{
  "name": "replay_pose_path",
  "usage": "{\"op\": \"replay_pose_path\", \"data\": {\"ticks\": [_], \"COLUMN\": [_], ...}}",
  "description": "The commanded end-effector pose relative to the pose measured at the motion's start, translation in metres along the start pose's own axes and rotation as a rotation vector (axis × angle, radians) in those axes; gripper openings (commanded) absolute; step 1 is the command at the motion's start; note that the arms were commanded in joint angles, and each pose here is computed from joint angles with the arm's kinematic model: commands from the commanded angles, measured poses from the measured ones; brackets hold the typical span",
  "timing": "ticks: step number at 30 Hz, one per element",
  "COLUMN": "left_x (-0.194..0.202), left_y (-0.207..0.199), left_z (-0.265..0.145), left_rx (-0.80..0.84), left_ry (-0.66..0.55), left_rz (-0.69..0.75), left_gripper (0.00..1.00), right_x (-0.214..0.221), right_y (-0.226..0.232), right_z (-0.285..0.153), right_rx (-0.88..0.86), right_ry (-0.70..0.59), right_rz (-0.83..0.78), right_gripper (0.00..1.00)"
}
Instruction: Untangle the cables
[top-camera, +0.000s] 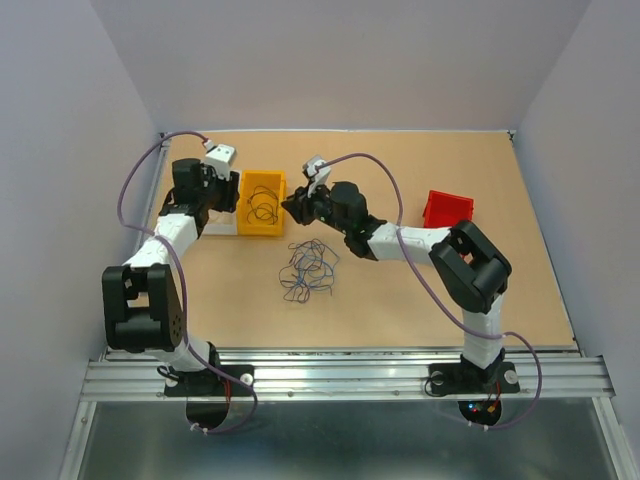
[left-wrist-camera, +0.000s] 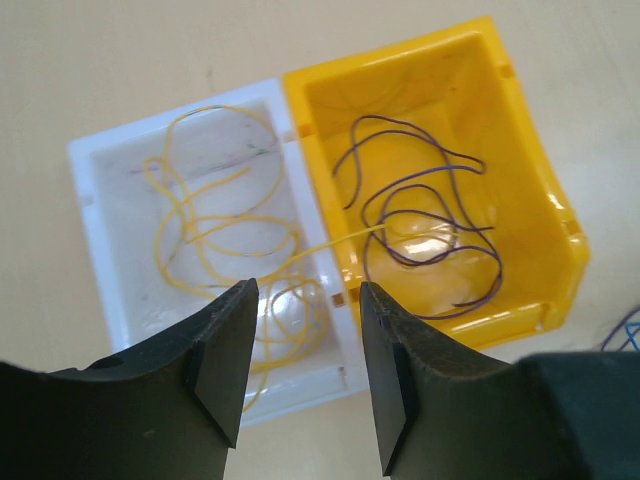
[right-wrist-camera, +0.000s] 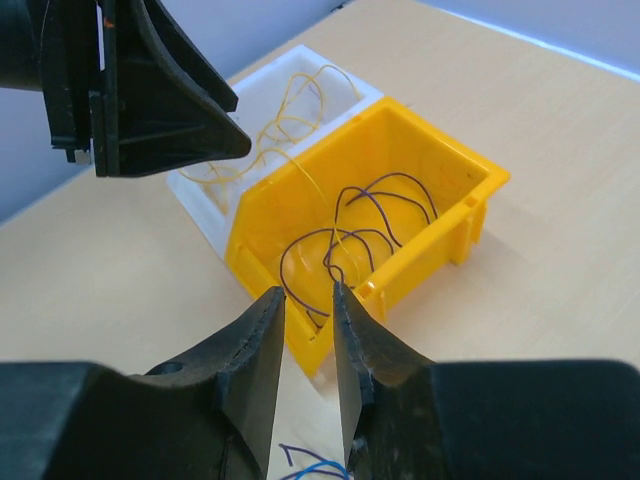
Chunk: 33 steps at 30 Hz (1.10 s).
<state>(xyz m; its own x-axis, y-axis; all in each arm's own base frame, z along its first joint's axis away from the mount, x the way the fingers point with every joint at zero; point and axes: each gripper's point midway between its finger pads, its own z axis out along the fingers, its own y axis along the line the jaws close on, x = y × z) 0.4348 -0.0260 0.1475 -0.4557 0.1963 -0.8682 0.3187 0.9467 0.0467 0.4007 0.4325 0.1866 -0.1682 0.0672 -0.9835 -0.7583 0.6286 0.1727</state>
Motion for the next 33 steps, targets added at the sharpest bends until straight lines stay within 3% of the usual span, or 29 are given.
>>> {"op": "replay_pose_path", "data": {"ticks": [1,7,8,15,18,22,29,33], "left_x": [-0.013,-0.028,-0.036,-0.03,-0.01,0.003,0.002,0.009], "left_y": [-0.023,-0.041,-0.04,-0.034,-0.037,-0.039,-0.046,-0.05], "left_z": [-0.001,0.005,0.008,0.009,0.011,0.02,0.026,0.033], "left_rx": [0.011,-0.009,0.002,0.089,0.195,0.298,0.365,0.393], "left_ry": [-0.024,0.014,0.016,0.135,0.256,0.359,0.379,0.411], "left_rz": [0.127,0.308,0.389,0.738,0.822,0.877,0.914,0.908], "left_gripper": [0.57,0.58,0.59,0.61,0.61,0.59,0.58,0.52], "right_x": [-0.044,-0.041,-0.042,-0.042,-0.042,-0.042,-0.043,-0.044], "right_y": [-0.002,-0.011,-0.012,-0.018,-0.023,-0.023,-0.027,-0.026], "right_z": [-0.014,-0.023,-0.026,-0.037,-0.04,-0.041,-0.041,-0.04], "right_rx": [-0.011,0.006,0.006,0.009,0.018,0.015,0.021,0.017], "right_ry": [-0.109,-0.101,-0.106,-0.113,-0.114,-0.114,-0.118,-0.122], "right_rz": [-0.007,-0.004,-0.002,0.009,0.012,0.013,0.023,0.028], "right_gripper": [0.33,0.33,0.33,0.33,0.34,0.33,0.33,0.33]}}
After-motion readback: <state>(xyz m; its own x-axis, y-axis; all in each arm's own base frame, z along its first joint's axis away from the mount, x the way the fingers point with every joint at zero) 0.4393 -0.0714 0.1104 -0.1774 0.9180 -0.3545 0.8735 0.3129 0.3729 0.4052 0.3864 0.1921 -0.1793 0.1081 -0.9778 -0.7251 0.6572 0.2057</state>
